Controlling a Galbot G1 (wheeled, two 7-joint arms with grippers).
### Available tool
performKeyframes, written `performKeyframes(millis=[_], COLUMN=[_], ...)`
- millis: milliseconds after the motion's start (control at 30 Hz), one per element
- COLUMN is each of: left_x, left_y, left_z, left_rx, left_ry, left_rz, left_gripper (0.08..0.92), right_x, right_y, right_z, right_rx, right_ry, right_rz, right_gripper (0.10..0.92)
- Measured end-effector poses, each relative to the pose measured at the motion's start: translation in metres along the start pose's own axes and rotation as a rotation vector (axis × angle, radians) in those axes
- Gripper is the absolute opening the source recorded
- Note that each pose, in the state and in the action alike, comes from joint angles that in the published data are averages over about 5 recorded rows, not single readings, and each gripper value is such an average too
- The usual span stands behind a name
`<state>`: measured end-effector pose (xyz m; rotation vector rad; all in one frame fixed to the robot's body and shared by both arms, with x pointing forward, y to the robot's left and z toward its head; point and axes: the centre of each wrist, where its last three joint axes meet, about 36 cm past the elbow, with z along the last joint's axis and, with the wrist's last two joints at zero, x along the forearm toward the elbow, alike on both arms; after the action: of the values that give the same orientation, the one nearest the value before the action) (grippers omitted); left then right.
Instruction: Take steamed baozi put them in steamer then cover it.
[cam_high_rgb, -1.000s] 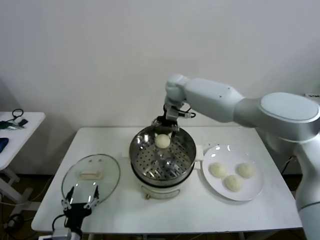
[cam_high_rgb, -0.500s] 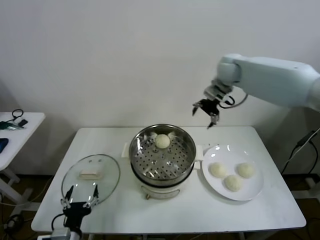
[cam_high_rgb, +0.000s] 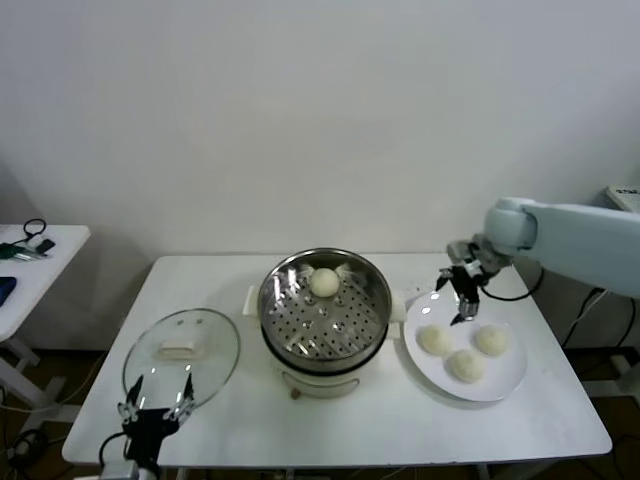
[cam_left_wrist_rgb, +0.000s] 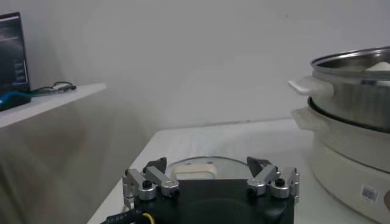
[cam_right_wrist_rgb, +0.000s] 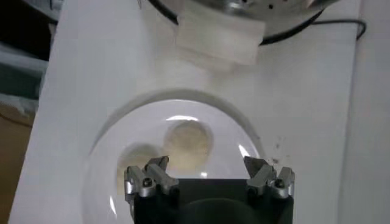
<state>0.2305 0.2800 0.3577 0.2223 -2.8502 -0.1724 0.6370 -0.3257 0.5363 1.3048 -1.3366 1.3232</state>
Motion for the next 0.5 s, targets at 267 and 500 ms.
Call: performKeyframes(millis=[267, 500], left_x=[0.003, 0.005], left_y=[0.002, 0.002], left_z=[0.002, 0.006], left_rx=[-0.009, -0.017], left_ry=[0.001, 0.001], left_rz=[-0.009, -0.013], left_gripper=[0.823, 0.823], right_x=[-0.039, -0.062], right_y=[0.008, 0.011], right_z=[-0.003, -0.004], right_rx=[-0.039, -0.059], right_ry=[0.031, 0.049], right_rz=[0.001, 0.003], right_gripper=[0.823, 0.823])
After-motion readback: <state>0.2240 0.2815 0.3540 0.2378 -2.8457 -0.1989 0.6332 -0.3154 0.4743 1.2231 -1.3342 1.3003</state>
